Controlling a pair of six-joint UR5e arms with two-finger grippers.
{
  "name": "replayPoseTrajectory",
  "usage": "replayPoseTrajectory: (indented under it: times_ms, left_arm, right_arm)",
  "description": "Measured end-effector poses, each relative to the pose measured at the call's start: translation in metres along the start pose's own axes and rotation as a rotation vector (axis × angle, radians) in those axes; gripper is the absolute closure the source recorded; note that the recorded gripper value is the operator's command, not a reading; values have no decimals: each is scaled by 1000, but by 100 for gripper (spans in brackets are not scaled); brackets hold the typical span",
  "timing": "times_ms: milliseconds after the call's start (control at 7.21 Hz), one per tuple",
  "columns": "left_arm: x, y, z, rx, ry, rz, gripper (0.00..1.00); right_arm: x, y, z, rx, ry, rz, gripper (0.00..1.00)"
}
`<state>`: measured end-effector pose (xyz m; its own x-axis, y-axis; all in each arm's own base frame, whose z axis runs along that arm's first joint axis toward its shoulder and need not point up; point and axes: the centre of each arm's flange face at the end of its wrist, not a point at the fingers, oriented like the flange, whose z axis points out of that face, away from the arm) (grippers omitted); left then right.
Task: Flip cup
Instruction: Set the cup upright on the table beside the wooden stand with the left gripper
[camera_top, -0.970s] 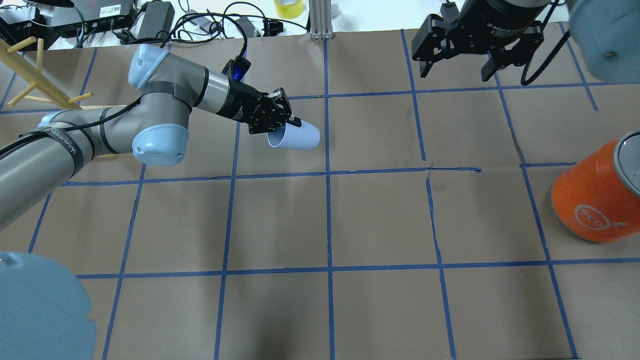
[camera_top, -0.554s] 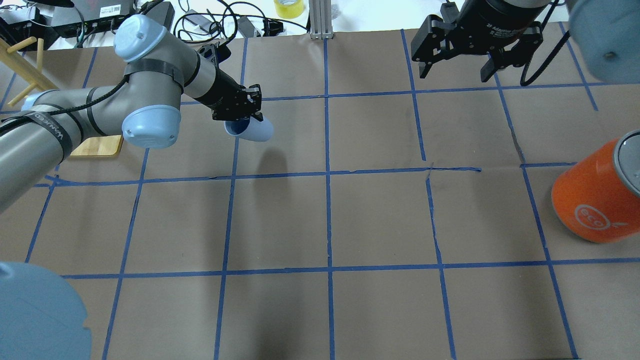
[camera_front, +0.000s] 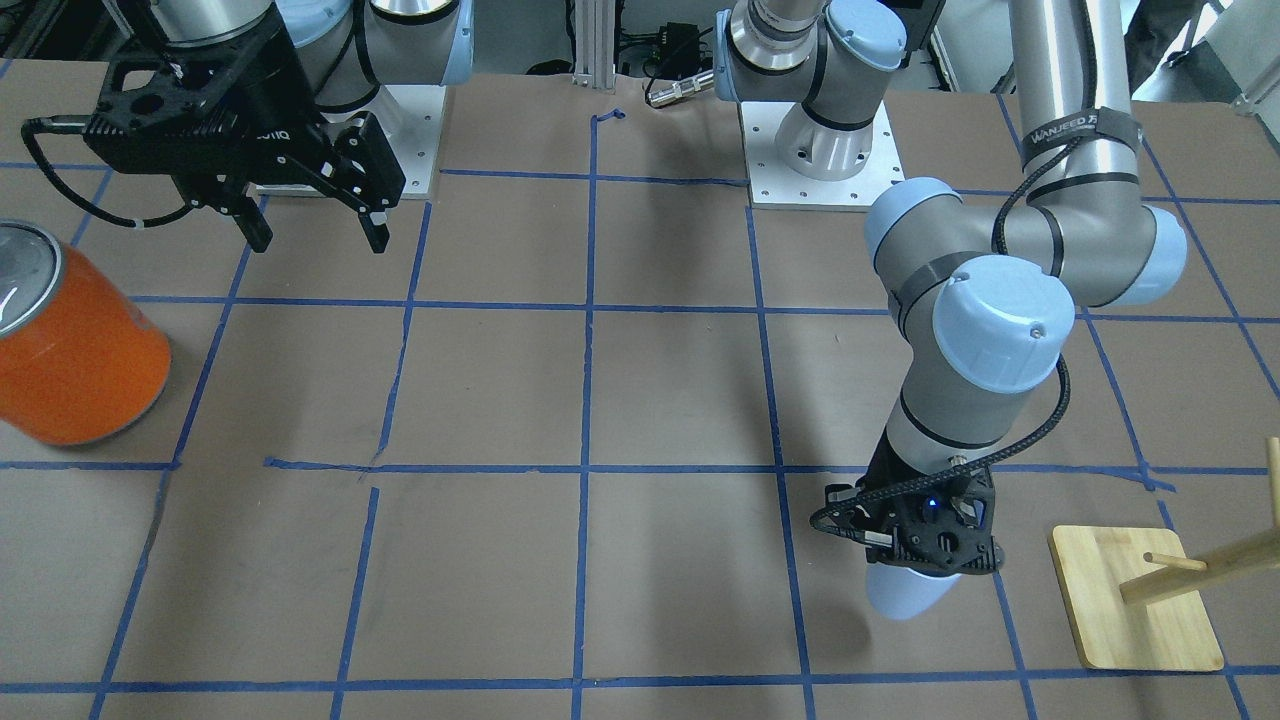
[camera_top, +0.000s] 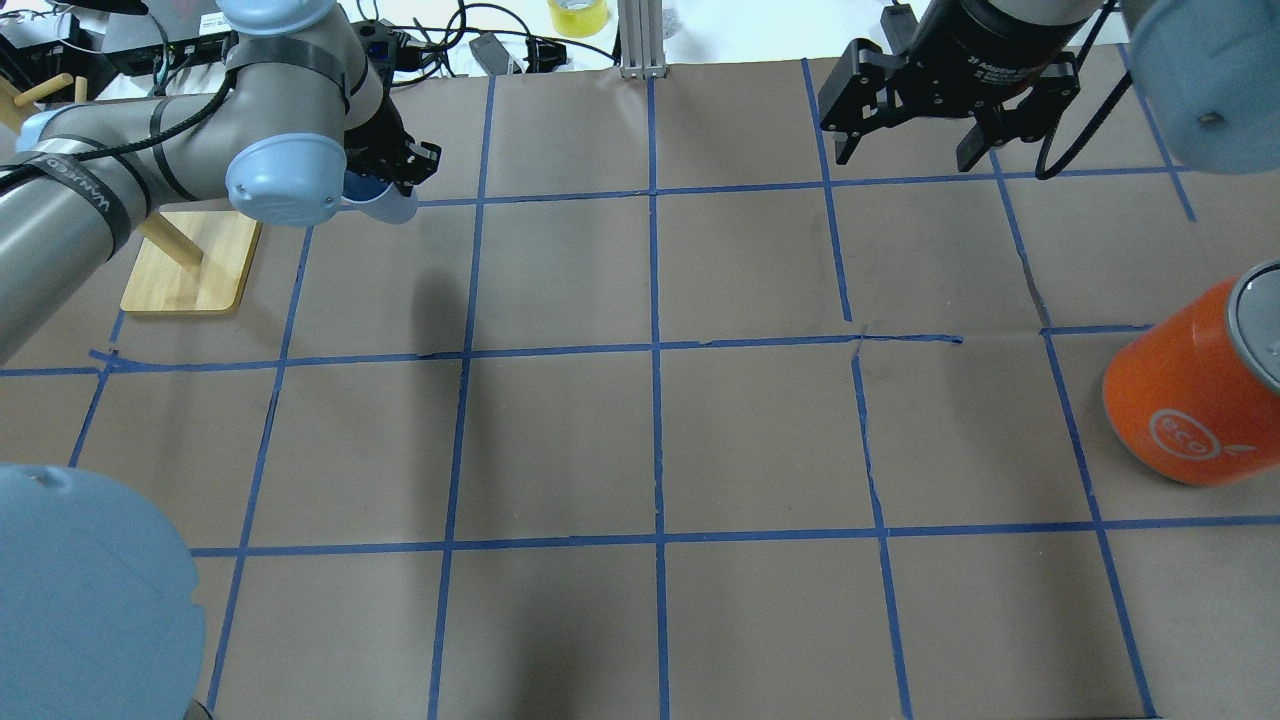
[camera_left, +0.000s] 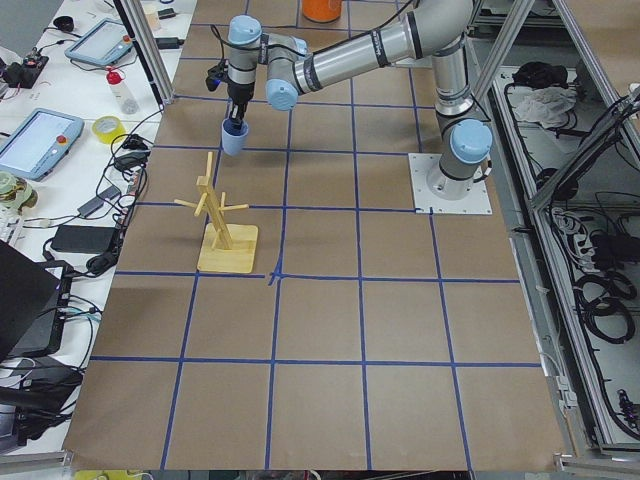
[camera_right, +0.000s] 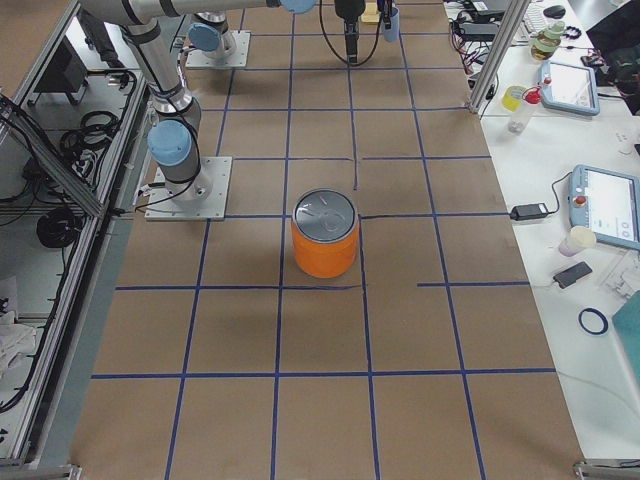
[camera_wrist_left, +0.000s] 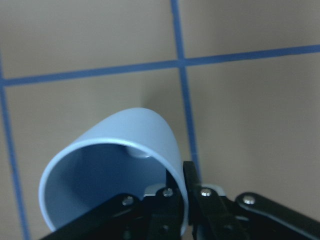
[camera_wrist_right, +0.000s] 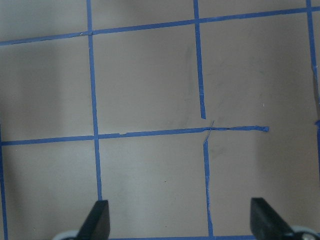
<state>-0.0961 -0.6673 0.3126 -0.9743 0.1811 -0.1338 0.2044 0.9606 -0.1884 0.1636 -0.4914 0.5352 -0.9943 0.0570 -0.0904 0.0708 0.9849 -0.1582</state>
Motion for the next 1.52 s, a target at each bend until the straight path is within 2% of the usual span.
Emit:
replayPoseTrajectory:
  times_ms: [554, 693, 832, 970, 1248, 1525]
  left_arm:
    - [-25, -2, 53, -73, 0, 26, 100]
    - [-24, -1, 60, -86, 3, 24, 53]
    - [-24, 0, 64, -93, 4, 24, 20]
    - [-24, 1, 65, -96, 5, 25, 8]
    - [-24, 5, 49, -99, 7, 24, 7]
    - [-18, 17, -8, -139, 18, 14, 4]
  right_arm:
    - [0, 0, 1, -3, -2, 0, 0]
    - [0, 0, 1, -3, -2, 1, 0]
    - [0, 0, 1, -2, -1, 2, 0]
    - [1, 0, 1, -3, -1, 3, 0]
    - [1, 1, 1, -7, 0, 3, 0]
    - [1, 1, 1, -8, 1, 3, 0]
